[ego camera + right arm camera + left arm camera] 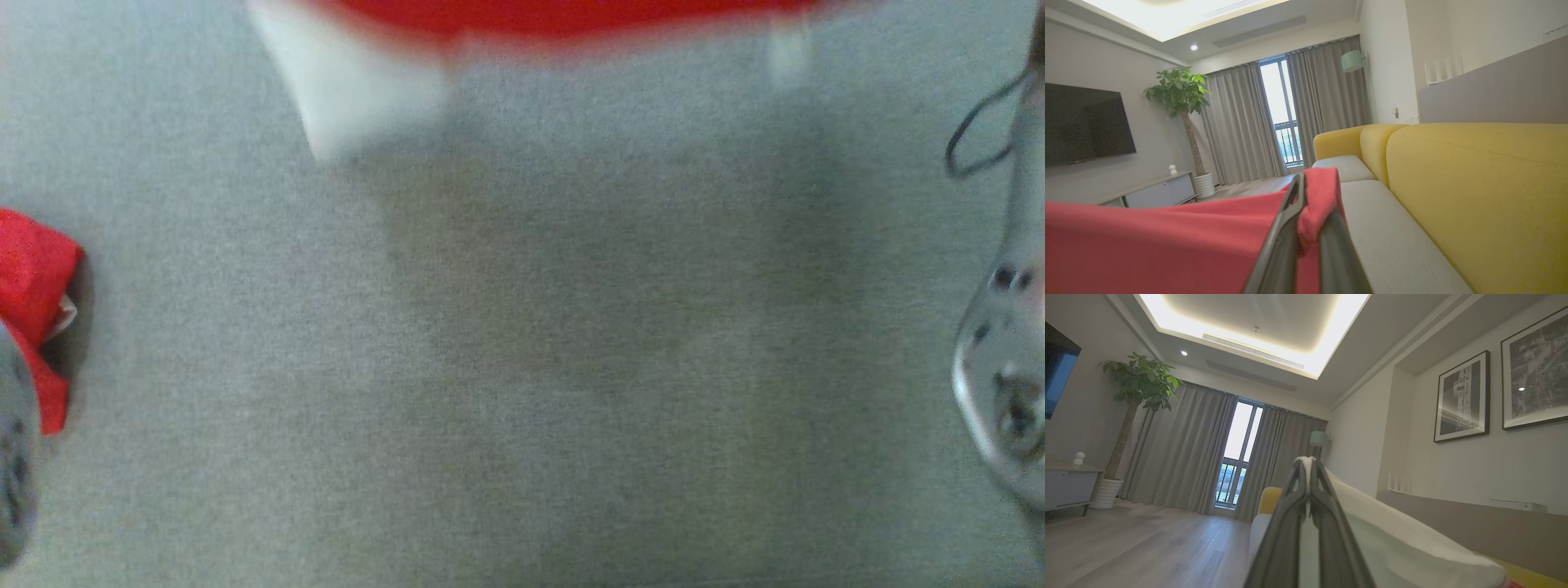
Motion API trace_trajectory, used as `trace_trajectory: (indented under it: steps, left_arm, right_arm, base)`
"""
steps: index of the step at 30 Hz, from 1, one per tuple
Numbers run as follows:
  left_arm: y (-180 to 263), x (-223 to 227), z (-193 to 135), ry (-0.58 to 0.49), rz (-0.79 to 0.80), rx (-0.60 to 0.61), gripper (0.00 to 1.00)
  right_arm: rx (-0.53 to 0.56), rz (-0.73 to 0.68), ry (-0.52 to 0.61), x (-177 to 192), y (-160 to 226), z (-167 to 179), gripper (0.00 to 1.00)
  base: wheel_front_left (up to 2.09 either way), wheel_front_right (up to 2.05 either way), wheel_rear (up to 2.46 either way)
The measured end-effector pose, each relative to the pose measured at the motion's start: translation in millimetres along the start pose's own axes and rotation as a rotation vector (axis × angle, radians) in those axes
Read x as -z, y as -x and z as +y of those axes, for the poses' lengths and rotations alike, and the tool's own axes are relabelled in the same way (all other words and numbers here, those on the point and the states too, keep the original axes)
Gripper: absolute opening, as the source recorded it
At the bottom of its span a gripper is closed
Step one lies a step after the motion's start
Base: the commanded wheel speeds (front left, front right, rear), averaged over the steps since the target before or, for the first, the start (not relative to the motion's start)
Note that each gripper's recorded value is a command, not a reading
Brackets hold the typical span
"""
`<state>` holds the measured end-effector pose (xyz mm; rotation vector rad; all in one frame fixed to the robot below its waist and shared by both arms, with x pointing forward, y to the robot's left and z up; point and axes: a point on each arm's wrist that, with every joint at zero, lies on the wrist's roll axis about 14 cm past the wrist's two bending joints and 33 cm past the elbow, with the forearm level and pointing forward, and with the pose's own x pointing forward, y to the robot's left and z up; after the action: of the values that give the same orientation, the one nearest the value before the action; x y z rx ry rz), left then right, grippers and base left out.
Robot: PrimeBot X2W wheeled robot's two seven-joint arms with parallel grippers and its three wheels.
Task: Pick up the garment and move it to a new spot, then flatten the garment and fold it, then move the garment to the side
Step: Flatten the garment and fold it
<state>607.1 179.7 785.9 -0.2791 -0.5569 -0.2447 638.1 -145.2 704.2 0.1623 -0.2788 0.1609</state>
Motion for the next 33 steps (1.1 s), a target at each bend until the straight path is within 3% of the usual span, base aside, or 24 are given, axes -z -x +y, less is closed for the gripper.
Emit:
trace_trajectory:
  steps: [7, 12, 18, 21, 25, 28, 33]
  left_arm:
    - [-13, 19, 27, -0.050, 0.013, -0.036, 0.00]
    - [9, 67, 38, -0.048, 0.134, -0.060, 0.00]
    - [90, 153, 52, 0.009, 0.376, -0.116, 0.00]
    - [134, 176, 55, 0.006, 0.476, -0.124, 0.00]
    - [192, 189, 54, 0.008, 0.601, -0.115, 0.00]
    - [239, 199, 46, 0.017, 0.721, -0.095, 0.00]
    - [281, 196, 38, 0.030, 0.809, -0.075, 0.00]
  right_arm:
    - [-0.011, -0.022, -0.059, 32, -33, 11, 0.00]
    - [0.026, 0.139, -0.095, 98, -21, 3, 0.00]
    - [0.077, 0.559, -0.093, 218, 55, -12, 0.00]
    - [0.074, 0.737, -0.063, 256, 103, -13, 0.00]
    - [0.060, 0.874, -0.019, 272, 148, -13, 0.00]
    - [0.040, 0.923, 0.018, 271, 166, -12, 0.00]
    - [0.013, 0.960, 0.066, 268, 189, -12, 0.00]
  base:
    - [0.00, 0.00, 0.00]
    - [0.00, 0.00, 0.00]
    - [0.00, 0.00, 0.00]
    - [0.00, 0.00, 0.00]
    - [0.00, 0.00, 0.00]
    - [0.00, 0.00, 0.00]
    - [0.00, 0.00, 0.00]
